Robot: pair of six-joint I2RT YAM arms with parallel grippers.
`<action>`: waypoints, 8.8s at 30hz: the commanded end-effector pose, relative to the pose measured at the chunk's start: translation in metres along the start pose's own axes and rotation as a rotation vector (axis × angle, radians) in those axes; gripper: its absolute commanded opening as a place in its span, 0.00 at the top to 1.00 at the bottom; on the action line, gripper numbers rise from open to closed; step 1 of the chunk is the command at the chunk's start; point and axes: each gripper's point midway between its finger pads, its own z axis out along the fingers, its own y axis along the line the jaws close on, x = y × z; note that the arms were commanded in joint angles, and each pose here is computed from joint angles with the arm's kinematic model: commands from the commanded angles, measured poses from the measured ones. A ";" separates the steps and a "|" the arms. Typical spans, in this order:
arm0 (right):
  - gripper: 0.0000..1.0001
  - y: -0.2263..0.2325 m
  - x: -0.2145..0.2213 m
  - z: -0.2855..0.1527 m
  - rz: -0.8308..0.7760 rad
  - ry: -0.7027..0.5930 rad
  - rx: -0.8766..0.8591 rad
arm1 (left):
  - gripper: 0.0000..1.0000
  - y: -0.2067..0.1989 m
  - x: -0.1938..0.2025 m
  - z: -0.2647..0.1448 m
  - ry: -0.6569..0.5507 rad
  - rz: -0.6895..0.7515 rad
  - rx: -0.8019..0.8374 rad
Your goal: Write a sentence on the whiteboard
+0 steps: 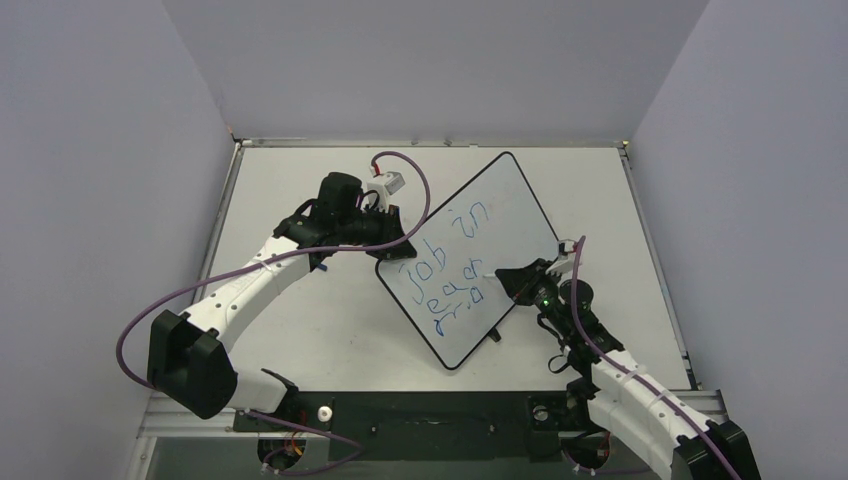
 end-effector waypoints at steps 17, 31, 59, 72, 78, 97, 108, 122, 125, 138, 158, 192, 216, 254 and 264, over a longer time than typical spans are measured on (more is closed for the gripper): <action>1.00 -0.034 0.027 -0.015 -0.003 0.058 0.110 | 1.00 0.024 0.010 -0.002 0.020 0.068 -0.118; 1.00 -0.016 0.005 -0.009 -0.011 0.024 0.078 | 1.00 0.024 0.011 -0.001 0.021 0.068 -0.118; 1.00 -0.018 -0.010 0.002 -0.051 0.006 0.115 | 1.00 0.025 0.011 0.000 0.021 0.068 -0.116; 1.00 -0.040 0.010 -0.008 -0.044 0.047 0.175 | 1.00 0.025 0.011 -0.001 0.021 0.068 -0.116; 1.00 -0.032 0.002 -0.007 -0.046 0.031 0.159 | 1.00 0.025 0.011 0.000 0.022 0.067 -0.116; 1.00 -0.004 -0.036 0.016 -0.082 -0.019 0.113 | 1.00 0.025 0.010 -0.001 0.021 0.068 -0.119; 1.00 -0.032 -0.018 0.003 -0.088 0.008 0.201 | 1.00 0.025 0.011 0.000 0.023 0.068 -0.119; 1.00 -0.046 0.000 -0.007 -0.062 0.048 0.237 | 1.00 0.025 0.011 -0.001 0.022 0.068 -0.119; 1.00 -0.039 -0.008 -0.008 -0.068 0.030 0.221 | 1.00 0.025 0.011 -0.001 0.022 0.069 -0.117; 1.00 -0.016 -0.040 -0.004 -0.096 -0.033 0.180 | 1.00 0.025 0.012 -0.001 0.022 0.067 -0.118; 1.00 -0.016 -0.056 0.012 -0.091 -0.073 0.174 | 1.00 0.026 0.012 0.001 0.022 0.067 -0.116; 1.00 -0.032 -0.021 0.011 -0.058 0.042 0.169 | 1.00 0.026 0.011 0.001 0.023 0.067 -0.118; 1.00 -0.054 -0.059 0.010 -0.087 -0.047 0.349 | 1.00 0.026 0.012 0.000 0.023 0.065 -0.118; 1.00 -0.054 -0.053 0.027 -0.062 -0.020 0.316 | 1.00 0.024 0.011 0.000 0.016 0.070 -0.112; 1.00 -0.075 -0.032 0.012 -0.063 0.018 0.386 | 1.00 0.023 0.010 -0.002 0.013 0.071 -0.114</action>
